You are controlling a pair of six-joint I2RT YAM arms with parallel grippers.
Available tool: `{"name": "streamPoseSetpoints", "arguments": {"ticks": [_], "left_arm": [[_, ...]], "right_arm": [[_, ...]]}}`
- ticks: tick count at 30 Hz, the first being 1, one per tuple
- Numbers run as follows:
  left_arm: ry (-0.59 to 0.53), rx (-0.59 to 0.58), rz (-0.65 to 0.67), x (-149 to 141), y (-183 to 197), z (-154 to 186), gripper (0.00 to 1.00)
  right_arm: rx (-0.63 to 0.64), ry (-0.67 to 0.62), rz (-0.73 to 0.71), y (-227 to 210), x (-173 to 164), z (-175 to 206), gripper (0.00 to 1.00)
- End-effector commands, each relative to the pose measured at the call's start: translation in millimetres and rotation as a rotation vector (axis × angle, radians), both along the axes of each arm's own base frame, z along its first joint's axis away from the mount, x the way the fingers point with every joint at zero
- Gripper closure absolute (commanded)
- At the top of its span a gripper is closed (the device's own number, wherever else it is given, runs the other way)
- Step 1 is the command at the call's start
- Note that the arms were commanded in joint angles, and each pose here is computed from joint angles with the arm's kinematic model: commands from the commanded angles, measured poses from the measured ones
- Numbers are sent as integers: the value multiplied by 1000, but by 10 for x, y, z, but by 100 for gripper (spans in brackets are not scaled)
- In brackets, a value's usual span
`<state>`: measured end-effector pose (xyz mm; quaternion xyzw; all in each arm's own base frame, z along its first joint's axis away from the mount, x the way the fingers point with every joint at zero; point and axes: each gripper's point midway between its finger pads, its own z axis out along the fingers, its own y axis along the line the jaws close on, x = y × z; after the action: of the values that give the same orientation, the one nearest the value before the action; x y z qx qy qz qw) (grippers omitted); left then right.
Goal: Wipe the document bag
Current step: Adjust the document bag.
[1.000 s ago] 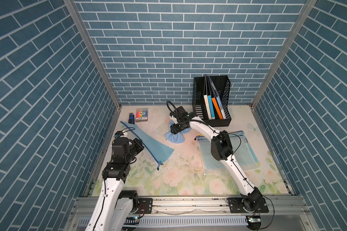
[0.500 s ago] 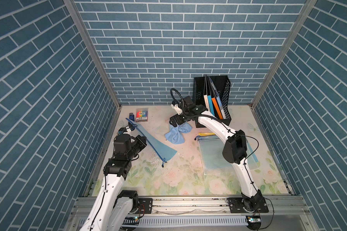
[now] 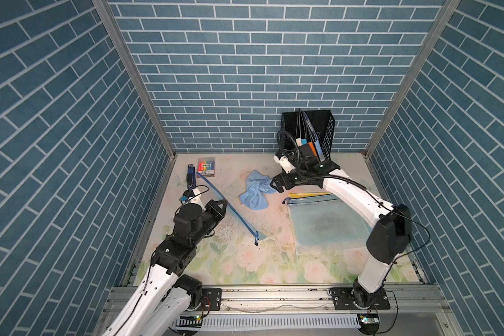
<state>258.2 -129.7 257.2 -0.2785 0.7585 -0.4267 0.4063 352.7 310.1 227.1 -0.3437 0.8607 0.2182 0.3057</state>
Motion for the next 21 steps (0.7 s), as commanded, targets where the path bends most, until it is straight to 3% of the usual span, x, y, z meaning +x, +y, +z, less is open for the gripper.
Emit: {"name": "streamPoseSetpoints", "arguments": {"ticks": [1,7,13,17,21], "left_arm": [[9,-61,132,39,18,17,100],[10,-68,177,192,-160,32,100],[-21,-92,185,310,-307,121,100],[-23,-112,158,345,-430,119,100],[-30,-136,125,328,-517,140,100]], "right_arm": [[91,-13,143,-13,-521,153,6],[204,-32,224,-176,-1283,62,9],[170,-43,341,-225,-1974,-298,12],[236,-125,315,-26,-1977,-351,12],[260,-248,174,79,-1616,-340,13]]}}
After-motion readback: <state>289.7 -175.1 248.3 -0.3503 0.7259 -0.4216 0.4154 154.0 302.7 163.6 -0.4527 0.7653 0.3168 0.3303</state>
